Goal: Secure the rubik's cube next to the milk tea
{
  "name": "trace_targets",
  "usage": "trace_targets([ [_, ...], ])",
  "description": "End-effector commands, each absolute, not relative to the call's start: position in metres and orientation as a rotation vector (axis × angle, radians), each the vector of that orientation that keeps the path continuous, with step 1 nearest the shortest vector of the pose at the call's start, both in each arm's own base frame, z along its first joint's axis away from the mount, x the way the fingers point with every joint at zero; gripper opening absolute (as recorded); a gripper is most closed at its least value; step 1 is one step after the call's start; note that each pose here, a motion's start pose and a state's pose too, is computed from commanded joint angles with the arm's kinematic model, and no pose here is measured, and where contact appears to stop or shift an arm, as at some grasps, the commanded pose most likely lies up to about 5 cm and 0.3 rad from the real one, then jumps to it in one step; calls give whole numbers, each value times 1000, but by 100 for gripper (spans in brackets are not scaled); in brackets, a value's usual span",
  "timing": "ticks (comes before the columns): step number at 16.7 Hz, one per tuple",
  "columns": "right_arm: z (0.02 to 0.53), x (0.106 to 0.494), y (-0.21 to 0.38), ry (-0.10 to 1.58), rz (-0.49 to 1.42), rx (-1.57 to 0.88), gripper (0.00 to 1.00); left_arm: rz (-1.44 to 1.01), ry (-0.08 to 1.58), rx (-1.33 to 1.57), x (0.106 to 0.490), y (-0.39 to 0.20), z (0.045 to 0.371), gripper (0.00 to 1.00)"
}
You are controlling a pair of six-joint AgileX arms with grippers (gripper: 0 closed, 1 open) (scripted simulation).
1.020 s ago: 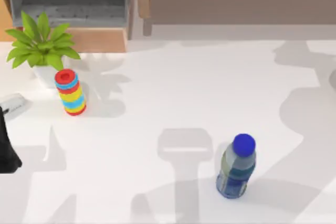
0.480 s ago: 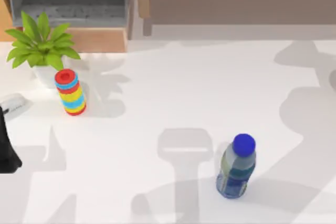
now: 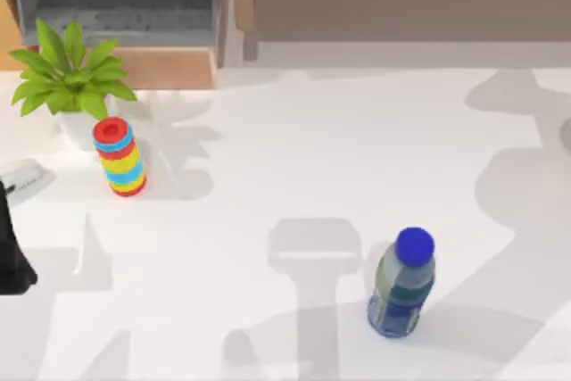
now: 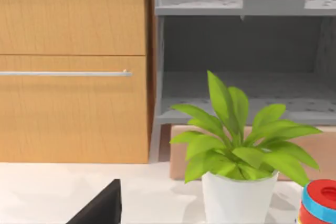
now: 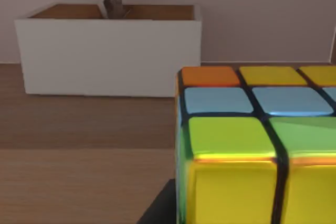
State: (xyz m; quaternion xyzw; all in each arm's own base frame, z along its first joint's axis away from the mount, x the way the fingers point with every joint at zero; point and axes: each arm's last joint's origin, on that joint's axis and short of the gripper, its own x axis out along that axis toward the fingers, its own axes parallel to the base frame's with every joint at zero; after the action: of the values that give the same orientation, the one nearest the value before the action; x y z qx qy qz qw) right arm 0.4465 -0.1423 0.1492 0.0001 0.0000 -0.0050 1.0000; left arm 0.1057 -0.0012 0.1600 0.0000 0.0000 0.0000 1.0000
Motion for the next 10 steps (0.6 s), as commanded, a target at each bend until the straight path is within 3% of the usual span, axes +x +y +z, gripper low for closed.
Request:
trace_targets([
  [10,182,422,-164,-66,-28,-40,0,0,0,0,106,-1,160,100],
])
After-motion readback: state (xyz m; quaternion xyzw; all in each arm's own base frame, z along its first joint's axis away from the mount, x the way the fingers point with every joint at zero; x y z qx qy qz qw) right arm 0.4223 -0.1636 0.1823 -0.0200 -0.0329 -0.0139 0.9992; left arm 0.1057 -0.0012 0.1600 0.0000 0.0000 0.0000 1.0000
